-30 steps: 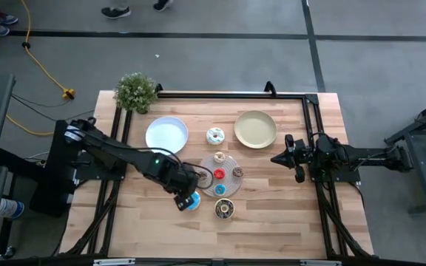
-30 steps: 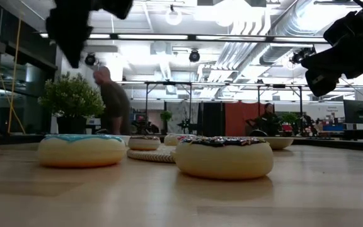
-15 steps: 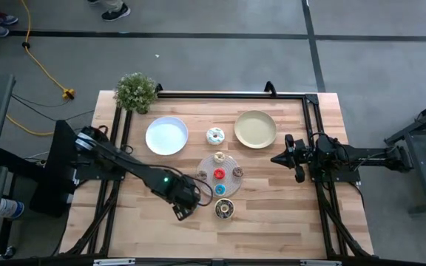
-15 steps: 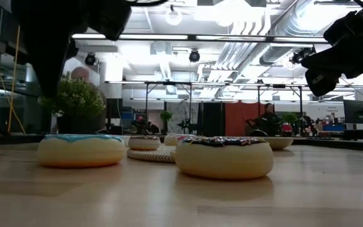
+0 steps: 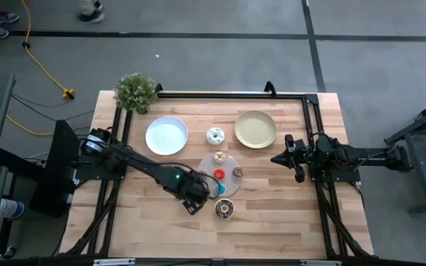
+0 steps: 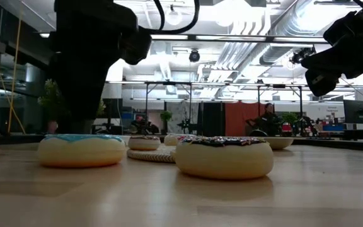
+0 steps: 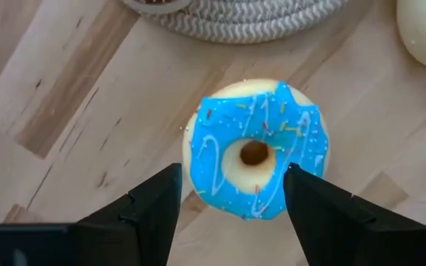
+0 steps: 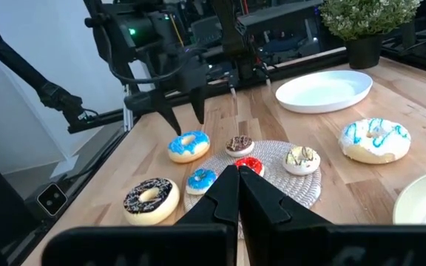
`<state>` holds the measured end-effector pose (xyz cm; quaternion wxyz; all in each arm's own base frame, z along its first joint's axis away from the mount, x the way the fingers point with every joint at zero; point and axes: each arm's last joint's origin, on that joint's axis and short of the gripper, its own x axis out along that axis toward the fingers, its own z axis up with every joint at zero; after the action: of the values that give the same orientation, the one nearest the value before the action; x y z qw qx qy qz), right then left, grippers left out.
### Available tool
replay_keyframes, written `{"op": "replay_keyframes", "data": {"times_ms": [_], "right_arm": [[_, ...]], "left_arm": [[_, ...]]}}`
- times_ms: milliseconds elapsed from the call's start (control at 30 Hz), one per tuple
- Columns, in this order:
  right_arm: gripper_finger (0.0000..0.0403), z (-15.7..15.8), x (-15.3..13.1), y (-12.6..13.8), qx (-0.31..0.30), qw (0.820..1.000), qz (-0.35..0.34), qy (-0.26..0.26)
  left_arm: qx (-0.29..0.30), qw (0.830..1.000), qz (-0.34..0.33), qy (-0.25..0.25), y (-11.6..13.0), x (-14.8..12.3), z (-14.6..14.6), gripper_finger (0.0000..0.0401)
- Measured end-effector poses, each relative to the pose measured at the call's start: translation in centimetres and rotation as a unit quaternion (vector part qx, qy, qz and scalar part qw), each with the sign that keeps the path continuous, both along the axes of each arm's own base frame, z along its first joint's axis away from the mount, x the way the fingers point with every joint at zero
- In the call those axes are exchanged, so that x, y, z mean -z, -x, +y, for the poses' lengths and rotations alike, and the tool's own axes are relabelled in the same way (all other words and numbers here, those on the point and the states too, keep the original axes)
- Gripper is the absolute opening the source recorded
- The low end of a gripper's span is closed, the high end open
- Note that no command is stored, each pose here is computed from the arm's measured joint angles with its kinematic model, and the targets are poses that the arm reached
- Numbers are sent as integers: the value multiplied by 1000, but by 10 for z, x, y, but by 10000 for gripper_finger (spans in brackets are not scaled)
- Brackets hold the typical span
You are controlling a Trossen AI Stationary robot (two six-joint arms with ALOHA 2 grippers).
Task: Pick & Place donuts
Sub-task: Put the big light blue donut on the white plate
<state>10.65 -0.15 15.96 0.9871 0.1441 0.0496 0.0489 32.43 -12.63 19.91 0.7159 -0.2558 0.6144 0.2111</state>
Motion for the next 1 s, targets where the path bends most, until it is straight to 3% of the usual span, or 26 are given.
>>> {"op": "replay_keyframes", "data": {"times_ms": [1000], "right_arm": [[0, 0, 2, -1, 0, 1000, 8, 0]], "left_arm": [[13, 999, 30, -13, -6, 23, -1, 227]]}}
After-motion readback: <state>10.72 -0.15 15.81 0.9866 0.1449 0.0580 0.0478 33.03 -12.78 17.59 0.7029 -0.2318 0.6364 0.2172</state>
